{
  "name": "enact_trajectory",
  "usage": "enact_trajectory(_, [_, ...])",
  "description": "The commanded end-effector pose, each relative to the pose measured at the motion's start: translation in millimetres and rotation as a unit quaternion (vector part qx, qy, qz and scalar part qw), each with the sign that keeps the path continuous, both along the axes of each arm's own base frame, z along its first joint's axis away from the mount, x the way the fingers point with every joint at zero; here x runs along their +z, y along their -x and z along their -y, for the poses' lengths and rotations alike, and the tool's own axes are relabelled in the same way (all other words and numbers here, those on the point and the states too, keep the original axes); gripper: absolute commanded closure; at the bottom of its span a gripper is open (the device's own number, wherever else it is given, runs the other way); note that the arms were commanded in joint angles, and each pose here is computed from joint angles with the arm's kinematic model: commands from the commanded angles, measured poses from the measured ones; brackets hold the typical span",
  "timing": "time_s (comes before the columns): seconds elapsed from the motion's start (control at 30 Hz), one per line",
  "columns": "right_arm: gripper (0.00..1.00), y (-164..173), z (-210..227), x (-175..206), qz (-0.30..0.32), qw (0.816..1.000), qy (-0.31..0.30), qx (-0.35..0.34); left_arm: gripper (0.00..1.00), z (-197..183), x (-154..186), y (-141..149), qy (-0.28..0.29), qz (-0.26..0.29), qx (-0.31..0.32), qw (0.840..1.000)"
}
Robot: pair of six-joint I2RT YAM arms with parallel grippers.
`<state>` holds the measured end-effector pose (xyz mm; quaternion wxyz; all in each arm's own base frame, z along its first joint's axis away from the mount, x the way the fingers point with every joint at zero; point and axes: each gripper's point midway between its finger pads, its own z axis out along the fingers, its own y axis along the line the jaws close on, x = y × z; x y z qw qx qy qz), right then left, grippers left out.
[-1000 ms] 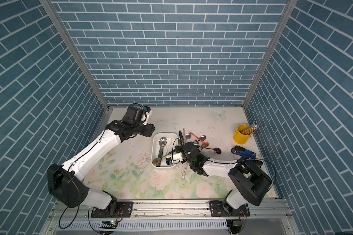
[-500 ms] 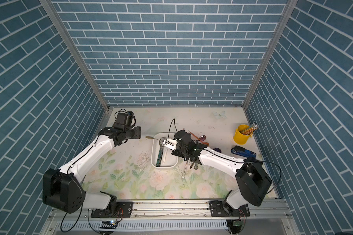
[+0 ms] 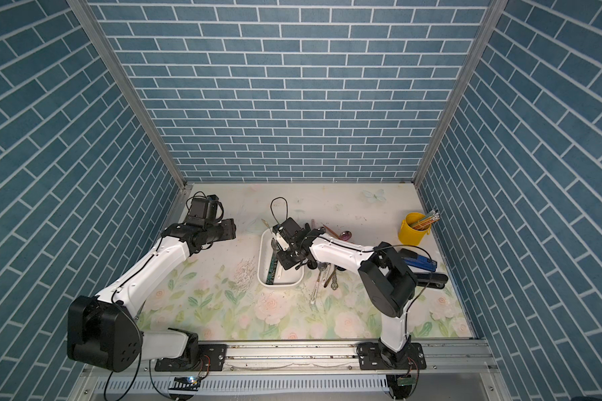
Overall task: Put the spoon into the storage box
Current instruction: Place the spoon in the storage box.
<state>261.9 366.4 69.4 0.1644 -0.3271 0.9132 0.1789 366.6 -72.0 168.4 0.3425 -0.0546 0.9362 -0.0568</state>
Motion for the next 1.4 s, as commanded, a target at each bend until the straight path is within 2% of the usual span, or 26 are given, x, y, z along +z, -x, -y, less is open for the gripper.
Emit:
enact_trajectory(0.0, [1.0,14.5,12.5,-5.5,-0.082,0.993,0.009,-0.081,0.35,2.6,-3.0,5.7,0.012,-0.002,-0.005,1.0])
enact_trajectory(0.17, [1.0,15.9,16.9,-13.0,-0.118,0.985,0.006,-0.129,0.35,5.6,-10.2,8.5,0.018,-0.008,-0.012,1.0])
enact_trajectory(0.37, [1.0,23.5,20.6,-31.3,-0.16,0.976,0.036,-0.142,0.35,14.1,-18.4,8.8,0.039,-0.021,-0.023,0.999])
enact_trajectory(0.57, [1.0,32.7,25.1,-42.4,-0.183,0.97,0.042,-0.154,0.35,16.8,-24.1,13.3,0.049,-0.024,-0.026,0.998])
enact_trajectory(0.67, [0.95,32.0,20.6,-44.2,-0.189,0.97,0.043,-0.15,0.35,19.8,-28.5,14.2,0.053,-0.031,-0.031,0.998])
enact_trajectory(0.8, [0.75,23.7,15.7,-32.8,-0.172,0.973,0.036,-0.151,0.35,23.2,-27.8,15.6,0.048,-0.03,-0.041,0.998])
enact_trajectory(0.93, [0.62,16.3,15.3,-16.4,-0.147,0.977,0.026,-0.154,0.34,33.9,-29.2,18.0,0.041,-0.032,-0.063,0.997])
enact_trajectory(1.2, [0.59,1.6,25.2,18.0,-0.092,0.979,0.014,-0.184,0.34,75.0,-44.8,24.3,0.027,-0.059,-0.129,0.99])
enact_trajectory(1.37, [0.58,-12.0,38.4,52.1,-0.046,0.975,-0.024,-0.214,0.34,104.0,-57.7,27.9,0.022,-0.077,-0.171,0.982])
